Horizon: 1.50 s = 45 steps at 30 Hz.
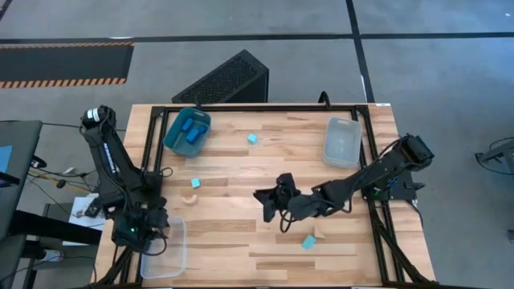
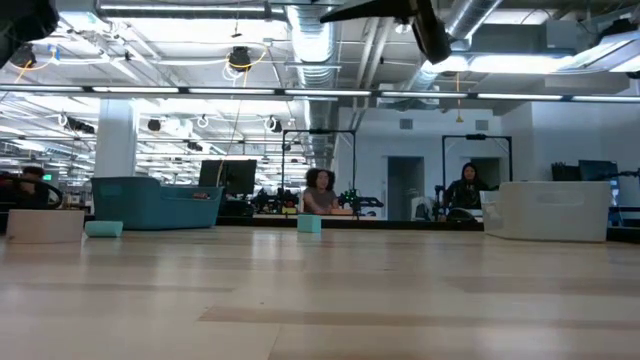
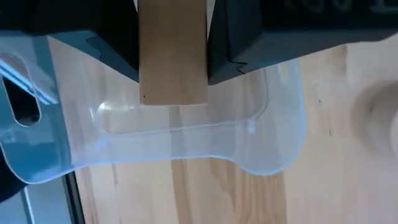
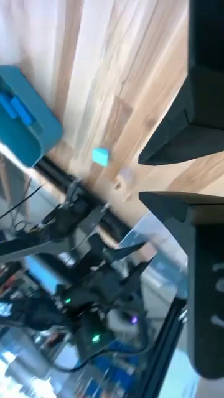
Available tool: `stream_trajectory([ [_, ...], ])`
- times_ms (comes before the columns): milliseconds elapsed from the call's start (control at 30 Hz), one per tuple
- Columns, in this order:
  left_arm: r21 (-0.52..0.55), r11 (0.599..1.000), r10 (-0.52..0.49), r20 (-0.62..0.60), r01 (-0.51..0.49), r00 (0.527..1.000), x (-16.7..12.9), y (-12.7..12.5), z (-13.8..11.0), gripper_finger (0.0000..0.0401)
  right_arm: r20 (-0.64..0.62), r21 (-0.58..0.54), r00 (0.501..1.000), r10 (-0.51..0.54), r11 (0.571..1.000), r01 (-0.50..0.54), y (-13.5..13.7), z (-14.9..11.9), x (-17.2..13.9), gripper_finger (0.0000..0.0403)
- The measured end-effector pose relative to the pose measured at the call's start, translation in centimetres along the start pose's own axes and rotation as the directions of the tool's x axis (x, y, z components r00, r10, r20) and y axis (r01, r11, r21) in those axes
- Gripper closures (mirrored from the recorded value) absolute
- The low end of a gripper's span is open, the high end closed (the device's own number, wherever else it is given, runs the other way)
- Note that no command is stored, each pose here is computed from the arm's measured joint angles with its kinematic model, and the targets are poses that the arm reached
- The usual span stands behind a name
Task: Sort & place blocks by color
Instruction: Put the middle brown block into the transparent bin, then put the top brown block into the transparent bin
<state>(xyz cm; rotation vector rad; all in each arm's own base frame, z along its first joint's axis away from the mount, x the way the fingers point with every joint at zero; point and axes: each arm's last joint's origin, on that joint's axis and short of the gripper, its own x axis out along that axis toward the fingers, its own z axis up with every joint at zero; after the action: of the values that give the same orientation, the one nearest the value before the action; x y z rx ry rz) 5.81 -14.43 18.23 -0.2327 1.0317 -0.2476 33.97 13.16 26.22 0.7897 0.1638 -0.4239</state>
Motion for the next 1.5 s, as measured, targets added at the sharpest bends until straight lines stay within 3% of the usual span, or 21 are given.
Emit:
stream_trajectory([
  [133, -0.068, 0.998, 0.002, 0.022, 0.0, 1.0, 0.2, 0.1, 0.0, 0.025, -0.023, -0.018, 1.0, -0.01, 1.0, 0.009, -0.1, -0.2, -0.1, 0.0301],
  [400, -0.132, 0.991, 0.018, 0.043, -0.013, 0.999, 0.2, 0.2, 0.1, 0.0169, -0.194, -0.075, 0.976, -0.098, 0.994, 0.085, -1.8, -0.8, 0.2, 0.0301],
  [567, -0.259, 0.962, 0.106, 0.039, -0.092, 0.994, -0.1, 0.8, 0.8, 0.0144, -0.208, -0.066, 0.975, -0.082, 0.995, 0.069, -1.7, -0.8, 0.2, 0.0301],
  [833, -0.261, 0.939, 0.267, 0.143, -0.224, 0.953, -3.1, 1.0, 5.8, 0.0163, -0.258, -0.135, 0.964, -0.066, 0.99, 0.032, -1.4, -1.5, -0.4, 0.0301],
  [1000, -0.312, 0.906, 0.366, 0.236, -0.286, 0.9, -4.5, 1.9, 9.1, 0.0181, -0.297, -0.21, 0.951, -0.089, 0.977, 0.026, -2.7, -0.1, 1.1, 0.0301],
  [1167, -0.408, 0.835, 0.471, 0.182, -0.369, 0.863, -3.8, 4.5, 10.3, 0.0199, -0.426, -0.245, 0.904, -0.022, 0.965, -0.092, -4.4, 2.8, 3.1, 0.03],
  [1333, -0.468, 0.781, 0.496, 0.061, -0.414, 0.866, -3.0, 7.6, 10.9, 0.0212, -0.393, -0.352, 0.919, 0.033, 0.918, -0.184, -4.2, 5.5, 2.5, 0.03],
  [1400, -0.479, 0.765, 0.503, 0.027, -0.43, 0.864, -2.9, 8.8, 11.1, 0.0213, -0.384, -0.409, 0.923, 0.031, 0.89, -0.199, -4.4, 6.3, 2.3, 0.03],
  [1500, -0.502, 0.773, 0.457, 0.017, -0.388, 0.889, -2.8, 10.2, 11.8, 0.0214, -0.351, -0.472, 0.936, 0.009, 0.862, -0.185, -5.4, 7.8, 2.8, 0.03],
])
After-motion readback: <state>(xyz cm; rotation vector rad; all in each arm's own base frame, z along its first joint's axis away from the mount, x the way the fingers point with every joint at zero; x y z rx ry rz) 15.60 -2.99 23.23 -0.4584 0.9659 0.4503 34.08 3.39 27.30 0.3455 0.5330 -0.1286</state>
